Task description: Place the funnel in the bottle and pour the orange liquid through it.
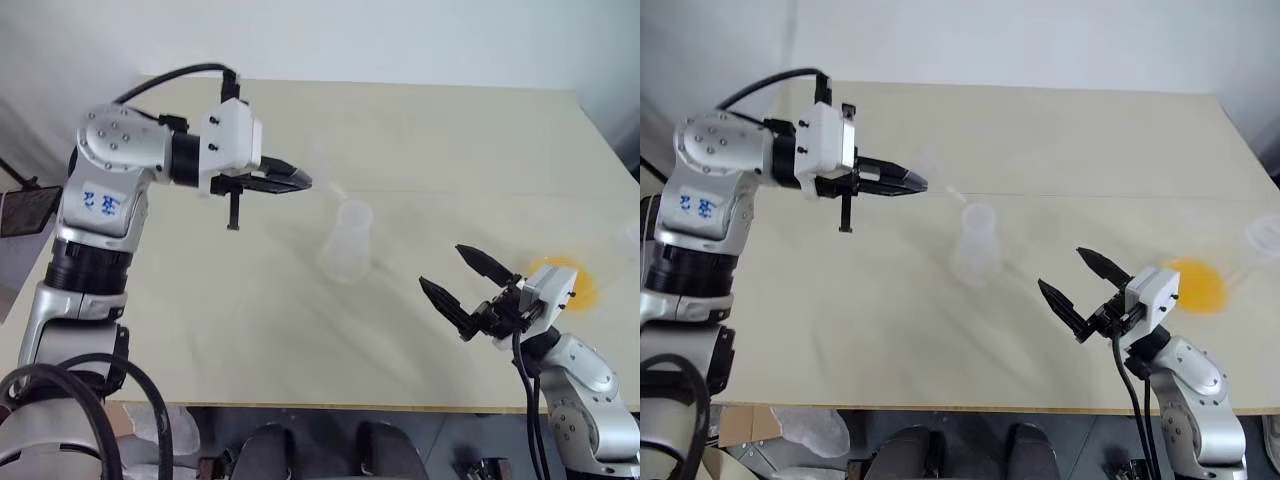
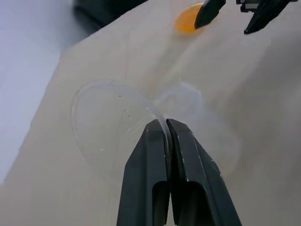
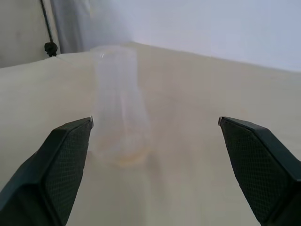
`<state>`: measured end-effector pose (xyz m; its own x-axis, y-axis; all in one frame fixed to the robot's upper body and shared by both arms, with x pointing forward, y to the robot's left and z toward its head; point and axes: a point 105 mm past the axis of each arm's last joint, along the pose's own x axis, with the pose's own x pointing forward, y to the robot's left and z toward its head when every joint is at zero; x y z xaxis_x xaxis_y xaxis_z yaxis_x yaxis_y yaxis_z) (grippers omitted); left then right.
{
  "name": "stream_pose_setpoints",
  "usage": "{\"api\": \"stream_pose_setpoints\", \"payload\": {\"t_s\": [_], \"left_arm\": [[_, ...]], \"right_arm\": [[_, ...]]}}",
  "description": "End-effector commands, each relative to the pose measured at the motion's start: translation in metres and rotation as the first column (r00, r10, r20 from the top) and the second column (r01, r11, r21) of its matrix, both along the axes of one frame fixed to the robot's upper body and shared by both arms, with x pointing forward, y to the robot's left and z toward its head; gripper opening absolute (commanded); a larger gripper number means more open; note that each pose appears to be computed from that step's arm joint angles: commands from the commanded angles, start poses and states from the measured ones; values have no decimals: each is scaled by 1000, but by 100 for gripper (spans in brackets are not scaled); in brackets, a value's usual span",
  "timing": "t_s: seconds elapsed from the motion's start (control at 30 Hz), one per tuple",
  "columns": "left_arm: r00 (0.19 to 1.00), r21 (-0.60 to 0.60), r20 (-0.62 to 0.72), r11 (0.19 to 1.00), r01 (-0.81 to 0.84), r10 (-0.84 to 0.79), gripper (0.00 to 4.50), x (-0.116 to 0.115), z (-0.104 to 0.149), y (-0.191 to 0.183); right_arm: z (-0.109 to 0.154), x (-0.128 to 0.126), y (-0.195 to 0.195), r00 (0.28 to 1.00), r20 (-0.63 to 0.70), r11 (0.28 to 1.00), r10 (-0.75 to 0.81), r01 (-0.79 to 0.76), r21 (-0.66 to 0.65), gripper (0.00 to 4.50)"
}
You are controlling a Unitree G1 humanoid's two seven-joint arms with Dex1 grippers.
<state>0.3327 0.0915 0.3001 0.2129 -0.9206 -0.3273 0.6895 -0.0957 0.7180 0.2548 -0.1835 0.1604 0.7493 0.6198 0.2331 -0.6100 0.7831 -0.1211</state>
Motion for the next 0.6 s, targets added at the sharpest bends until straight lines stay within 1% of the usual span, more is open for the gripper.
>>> {"api": "stream_pose_setpoints", "payload": {"t_s": [0.03,0.2,0.37,0.5,0.57,0.6], "left_arm": [[998,86,56,996,37,-42,3,5,0,-9],[996,152,63,987,60,-70,3,10,-8,-15],[993,180,92,982,52,-70,3,21,-12,-25],[991,183,91,980,83,-101,3,20,-12,-33],[988,204,81,973,110,-128,3,18,-15,-36],[987,209,77,971,120,-138,24,17,-16,-38]], "right_arm": [[15,-7,4,997,76,1000,-19,19,5,450],[16,-10,5,997,76,1000,-30,29,6,450],[18,-13,5,996,78,999,-40,40,-3,450],[16,-15,6,996,72,999,-43,44,-6,450],[15,-16,7,997,67,999,-42,42,-8,450],[15,-16,8,997,65,999,-40,40,-8,450]]}}
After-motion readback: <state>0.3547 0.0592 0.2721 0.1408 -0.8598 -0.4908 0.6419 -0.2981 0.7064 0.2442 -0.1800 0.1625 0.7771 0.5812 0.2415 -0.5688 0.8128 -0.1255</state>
